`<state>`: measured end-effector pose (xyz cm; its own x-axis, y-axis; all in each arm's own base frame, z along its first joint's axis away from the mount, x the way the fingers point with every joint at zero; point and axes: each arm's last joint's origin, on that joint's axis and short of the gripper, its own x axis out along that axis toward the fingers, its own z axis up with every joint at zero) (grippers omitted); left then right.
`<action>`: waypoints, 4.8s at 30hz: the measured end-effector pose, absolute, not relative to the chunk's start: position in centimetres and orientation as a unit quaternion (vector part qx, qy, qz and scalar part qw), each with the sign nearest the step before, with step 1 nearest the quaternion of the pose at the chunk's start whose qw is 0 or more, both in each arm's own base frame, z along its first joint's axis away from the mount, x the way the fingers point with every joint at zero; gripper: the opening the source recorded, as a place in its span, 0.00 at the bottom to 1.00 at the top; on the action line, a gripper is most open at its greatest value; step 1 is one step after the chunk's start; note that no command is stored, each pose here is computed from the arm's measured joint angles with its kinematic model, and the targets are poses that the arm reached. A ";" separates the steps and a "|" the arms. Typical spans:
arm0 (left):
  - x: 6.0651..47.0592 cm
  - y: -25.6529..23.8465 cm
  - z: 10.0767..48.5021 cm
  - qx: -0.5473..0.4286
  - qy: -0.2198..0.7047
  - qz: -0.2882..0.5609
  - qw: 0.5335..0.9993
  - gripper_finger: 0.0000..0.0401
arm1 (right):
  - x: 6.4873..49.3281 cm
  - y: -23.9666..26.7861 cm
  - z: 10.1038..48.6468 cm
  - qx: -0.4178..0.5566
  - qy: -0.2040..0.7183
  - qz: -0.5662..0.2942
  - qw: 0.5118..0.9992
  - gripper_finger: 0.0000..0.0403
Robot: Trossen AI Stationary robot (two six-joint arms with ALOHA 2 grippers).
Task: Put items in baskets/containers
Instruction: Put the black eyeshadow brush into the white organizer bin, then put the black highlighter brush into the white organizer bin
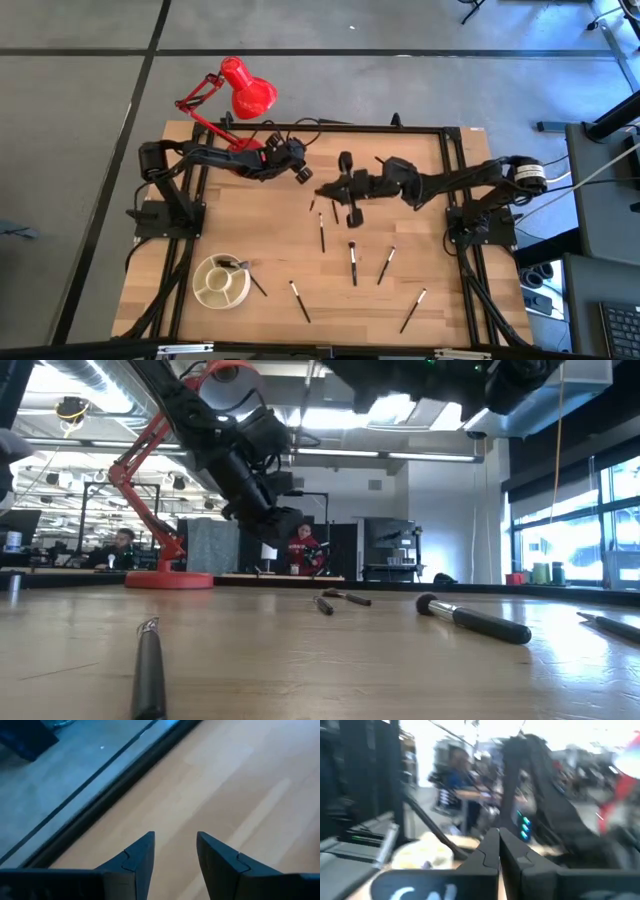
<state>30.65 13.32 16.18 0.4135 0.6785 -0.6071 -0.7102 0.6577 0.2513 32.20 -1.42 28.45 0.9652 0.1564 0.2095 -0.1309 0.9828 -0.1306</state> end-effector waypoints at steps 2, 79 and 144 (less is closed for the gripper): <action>31.0 13.3 16.1 -0.010 0.344 0.411 0.844 0.36 | 32.6 -1.2 28.2 -0.063 -0.140 0.084 0.984 0.01; 28.0 13.9 14.9 -0.085 0.449 0.426 0.781 0.36 | 43.0 2.6 30.2 0.044 0.463 -0.093 0.880 0.20; 15.9 4.4 26.4 0.053 0.420 0.584 0.693 0.36 | 45.6 -0.3 21.7 0.085 0.134 -0.066 0.985 0.03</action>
